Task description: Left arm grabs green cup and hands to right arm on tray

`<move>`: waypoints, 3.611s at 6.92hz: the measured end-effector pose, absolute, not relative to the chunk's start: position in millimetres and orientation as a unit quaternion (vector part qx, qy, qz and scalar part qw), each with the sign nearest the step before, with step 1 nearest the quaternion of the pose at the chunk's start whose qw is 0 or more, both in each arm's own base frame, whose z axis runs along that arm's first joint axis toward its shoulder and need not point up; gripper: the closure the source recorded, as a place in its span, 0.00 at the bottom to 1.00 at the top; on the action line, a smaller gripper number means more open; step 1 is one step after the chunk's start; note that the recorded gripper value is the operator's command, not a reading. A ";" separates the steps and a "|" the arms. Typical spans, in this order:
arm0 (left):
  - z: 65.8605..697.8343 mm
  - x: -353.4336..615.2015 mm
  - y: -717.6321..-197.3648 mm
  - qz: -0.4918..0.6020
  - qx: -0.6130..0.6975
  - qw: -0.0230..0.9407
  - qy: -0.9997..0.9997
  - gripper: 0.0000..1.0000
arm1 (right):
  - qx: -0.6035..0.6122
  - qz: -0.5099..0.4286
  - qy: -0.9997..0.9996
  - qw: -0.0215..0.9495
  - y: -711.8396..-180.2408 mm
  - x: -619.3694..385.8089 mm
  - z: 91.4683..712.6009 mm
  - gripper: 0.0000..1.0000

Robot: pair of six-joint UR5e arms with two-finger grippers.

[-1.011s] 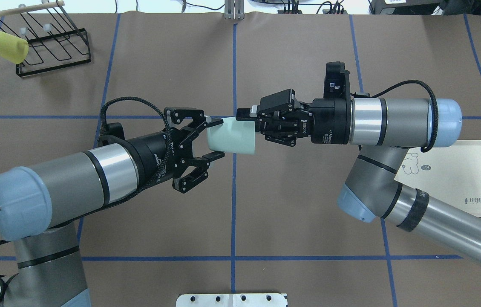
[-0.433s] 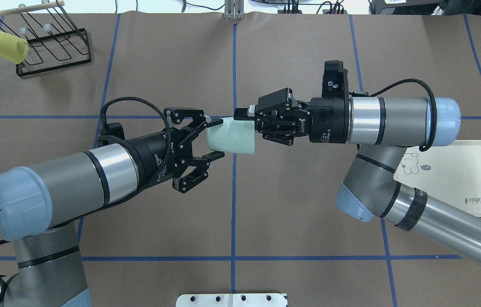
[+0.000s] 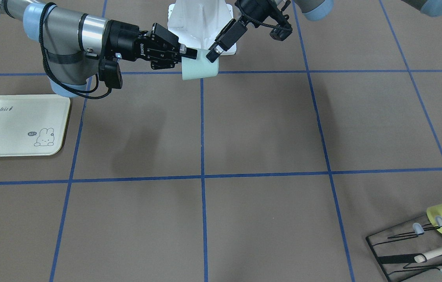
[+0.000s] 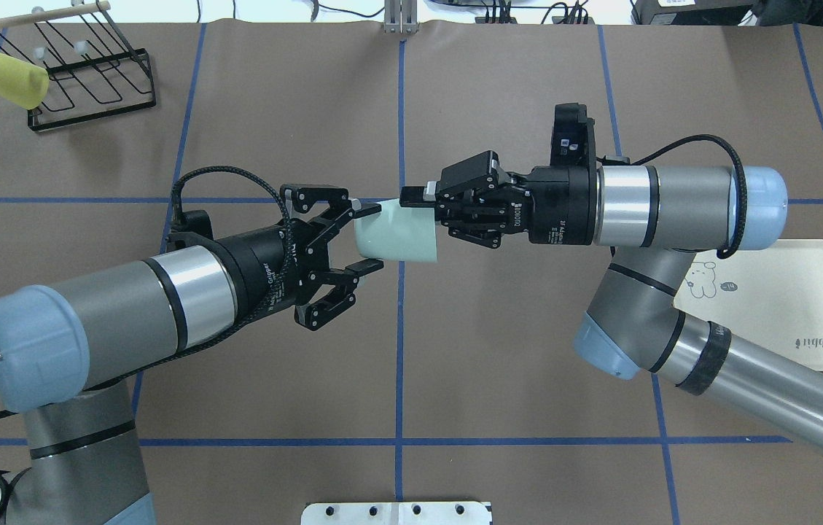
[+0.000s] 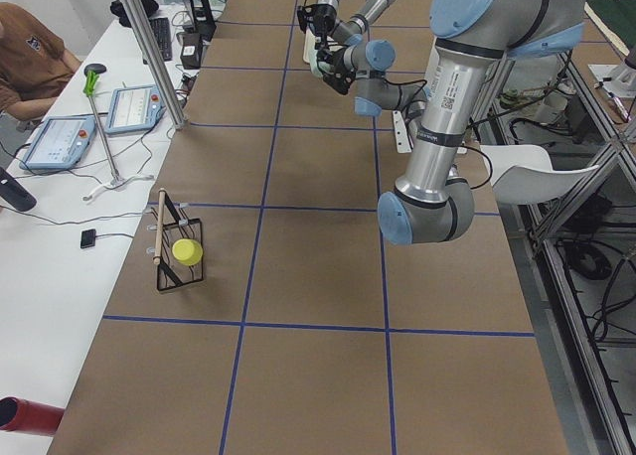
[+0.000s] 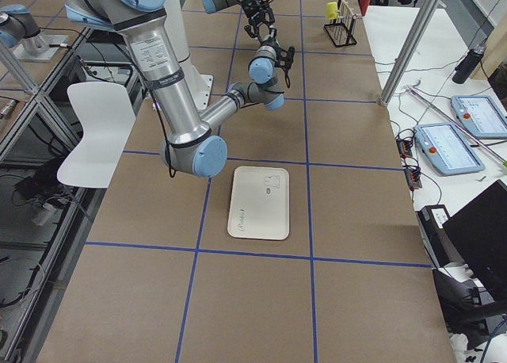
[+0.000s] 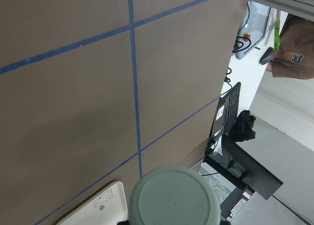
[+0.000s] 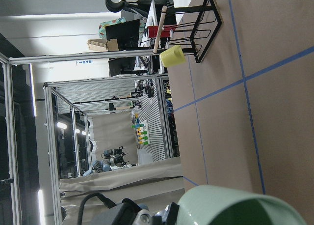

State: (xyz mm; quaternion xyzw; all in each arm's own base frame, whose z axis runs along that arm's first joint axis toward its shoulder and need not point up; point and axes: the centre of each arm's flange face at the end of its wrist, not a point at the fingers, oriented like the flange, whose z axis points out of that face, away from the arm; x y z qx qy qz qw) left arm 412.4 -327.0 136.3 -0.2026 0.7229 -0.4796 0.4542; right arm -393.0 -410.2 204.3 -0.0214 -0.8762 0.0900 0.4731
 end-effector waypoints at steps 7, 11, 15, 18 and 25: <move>134.1 411.6 -326.4 -0.460 -0.180 0.468 0.733 0.00 | -0.023 0.094 -0.873 0.477 -411.0 -392.9 212.5 1.00; 133.0 410.7 -326.7 -0.451 -0.165 0.476 0.737 0.00 | 0.031 0.128 -0.855 0.502 -461.7 -364.0 235.3 1.00; 134.8 408.5 -330.2 -0.410 -0.095 0.516 0.746 0.00 | 0.154 0.091 -0.723 0.667 -555.5 -278.8 263.7 1.00; 142.9 404.1 -345.0 -0.355 0.026 0.598 0.718 0.00 | 0.214 0.022 -0.611 0.762 -575.2 -198.1 310.0 1.00; 170.4 342.7 -397.7 -0.221 0.243 0.814 0.479 0.00 | 0.157 -0.177 -0.359 0.903 -461.7 -160.9 441.7 1.00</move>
